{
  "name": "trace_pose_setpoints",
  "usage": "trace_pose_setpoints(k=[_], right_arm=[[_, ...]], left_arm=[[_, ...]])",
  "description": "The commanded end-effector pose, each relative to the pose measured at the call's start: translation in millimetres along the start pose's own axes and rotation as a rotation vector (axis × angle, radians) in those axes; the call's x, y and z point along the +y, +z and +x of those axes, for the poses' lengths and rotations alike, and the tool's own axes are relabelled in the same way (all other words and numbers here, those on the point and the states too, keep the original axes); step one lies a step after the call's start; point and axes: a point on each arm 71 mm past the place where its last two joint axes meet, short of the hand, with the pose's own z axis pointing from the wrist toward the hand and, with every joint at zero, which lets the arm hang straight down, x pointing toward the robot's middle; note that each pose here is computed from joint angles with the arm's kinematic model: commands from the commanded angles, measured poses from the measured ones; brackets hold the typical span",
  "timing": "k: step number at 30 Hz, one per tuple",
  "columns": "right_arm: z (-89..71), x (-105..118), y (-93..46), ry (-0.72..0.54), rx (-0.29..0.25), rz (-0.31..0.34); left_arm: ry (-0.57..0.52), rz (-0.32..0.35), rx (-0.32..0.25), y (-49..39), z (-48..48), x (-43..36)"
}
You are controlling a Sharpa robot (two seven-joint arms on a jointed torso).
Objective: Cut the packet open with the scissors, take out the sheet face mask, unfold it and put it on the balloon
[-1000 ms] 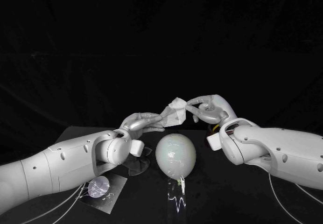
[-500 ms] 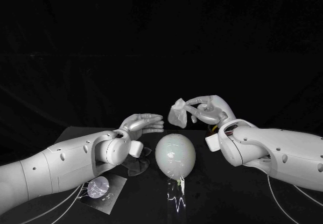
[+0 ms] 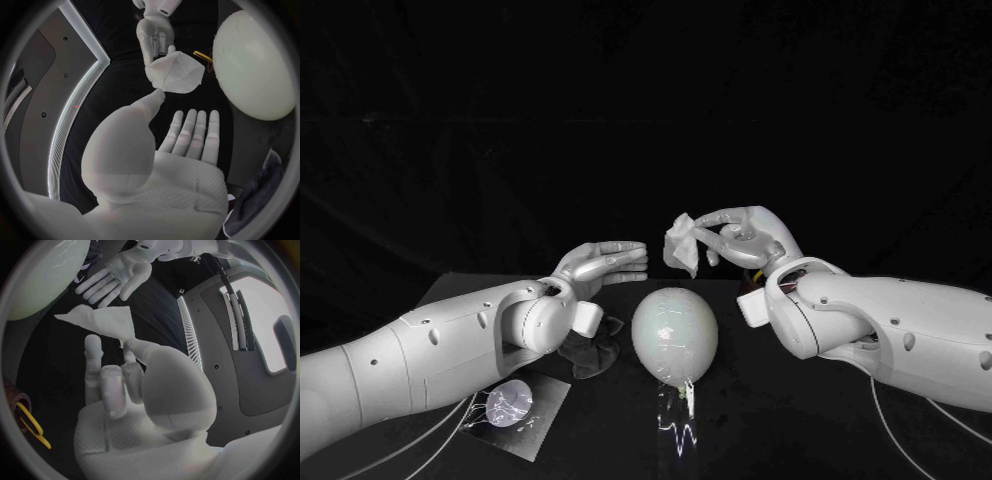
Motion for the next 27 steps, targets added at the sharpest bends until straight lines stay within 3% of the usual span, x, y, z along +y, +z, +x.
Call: trace_pose_setpoints(k=[1, 18, 27], right_arm=[[1.5, 1.1, -0.6, 0.009, 0.011, -0.006], [12.5, 5.4, -5.1, 0.036, 0.042, -0.007], [13.8, 5.8, -5.7, 0.04, 0.047, -0.005]], left_arm=[[0.012, 0.053, 0.037, 2.8, 3.2, -4.0], [0.083, 0.061, 0.079, 25.7, 15.3, 0.2], [0.076, 0.054, 0.188, 28.1, 29.1, 1.8]])
